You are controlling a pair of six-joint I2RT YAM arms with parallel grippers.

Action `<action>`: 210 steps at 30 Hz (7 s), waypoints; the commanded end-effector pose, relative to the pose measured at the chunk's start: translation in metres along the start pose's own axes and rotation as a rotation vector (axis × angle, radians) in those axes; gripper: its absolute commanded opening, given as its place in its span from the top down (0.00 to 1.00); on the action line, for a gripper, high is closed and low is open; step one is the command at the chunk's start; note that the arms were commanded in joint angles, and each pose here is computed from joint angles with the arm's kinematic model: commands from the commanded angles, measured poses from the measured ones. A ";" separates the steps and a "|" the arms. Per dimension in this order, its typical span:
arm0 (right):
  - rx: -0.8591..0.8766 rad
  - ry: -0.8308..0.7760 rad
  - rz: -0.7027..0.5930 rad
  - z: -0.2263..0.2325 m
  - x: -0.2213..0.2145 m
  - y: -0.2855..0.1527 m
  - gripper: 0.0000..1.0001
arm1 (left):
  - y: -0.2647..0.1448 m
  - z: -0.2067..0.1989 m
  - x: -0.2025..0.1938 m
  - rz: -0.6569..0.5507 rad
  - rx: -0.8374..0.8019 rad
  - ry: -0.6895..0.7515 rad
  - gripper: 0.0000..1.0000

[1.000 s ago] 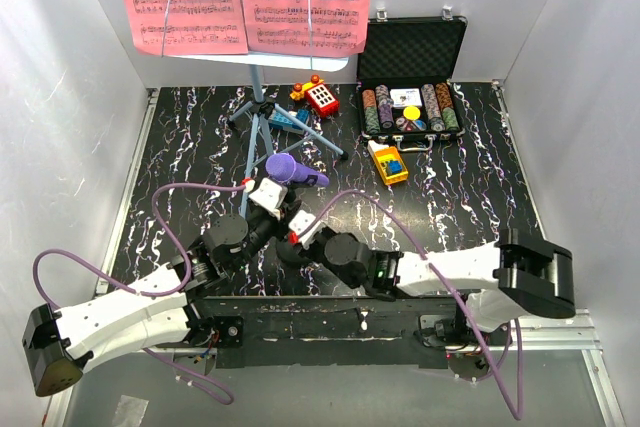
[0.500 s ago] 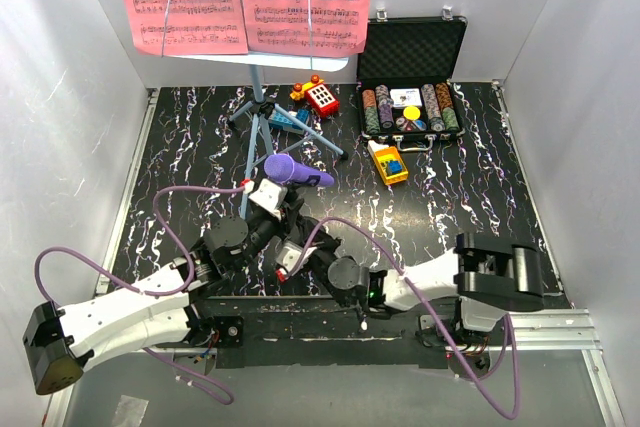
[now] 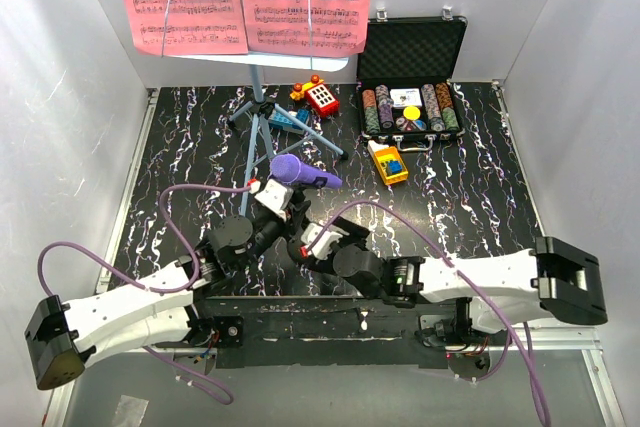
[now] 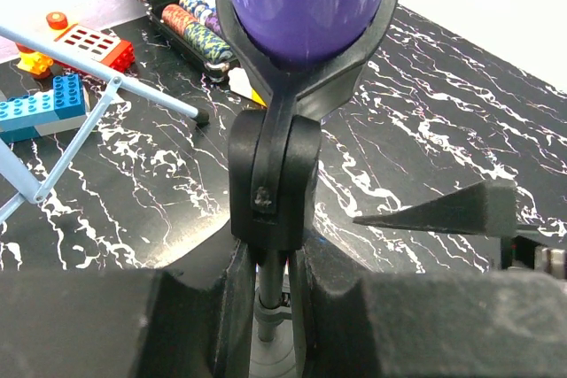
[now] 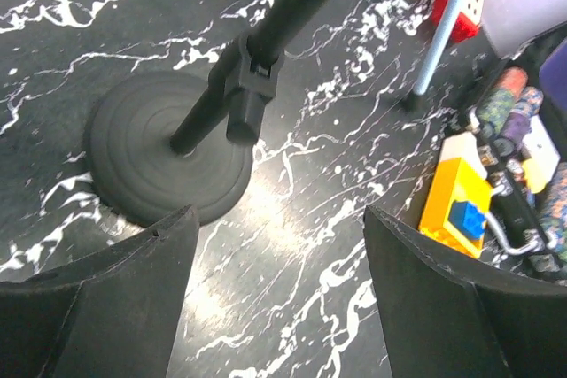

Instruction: Pack up the instrument practice props

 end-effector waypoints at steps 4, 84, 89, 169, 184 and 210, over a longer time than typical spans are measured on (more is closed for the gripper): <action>0.159 0.465 0.041 -0.016 0.005 -0.030 0.18 | 0.003 -0.003 -0.006 0.068 -0.025 0.041 1.00; 0.331 1.085 0.051 -0.059 0.005 0.015 0.99 | 0.021 -0.034 -0.021 0.126 -0.037 0.066 1.00; 0.207 0.917 0.011 -0.062 0.006 0.009 0.99 | 0.023 -0.035 -0.023 0.125 -0.035 0.062 1.00; 0.520 1.268 0.056 -0.082 -0.008 -0.015 0.95 | 0.035 -0.056 -0.037 0.202 -0.087 0.136 1.00; 0.375 1.101 0.046 -0.096 -0.007 -0.030 0.75 | 0.036 -0.061 -0.055 0.238 -0.087 0.121 1.00; 0.298 1.061 0.060 -0.106 -0.010 -0.080 0.38 | 0.013 -0.054 -0.053 0.163 -0.095 -0.010 0.44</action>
Point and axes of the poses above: each gripper's point midway between its finger pads, its own y axis out along the fingers, its own z axis along the line the jaws close on, x = y × z, the point moved 10 cm from there along -y, back along the fingers, and after that the axes turned 10 degrees about y, right-handed, at the moved point
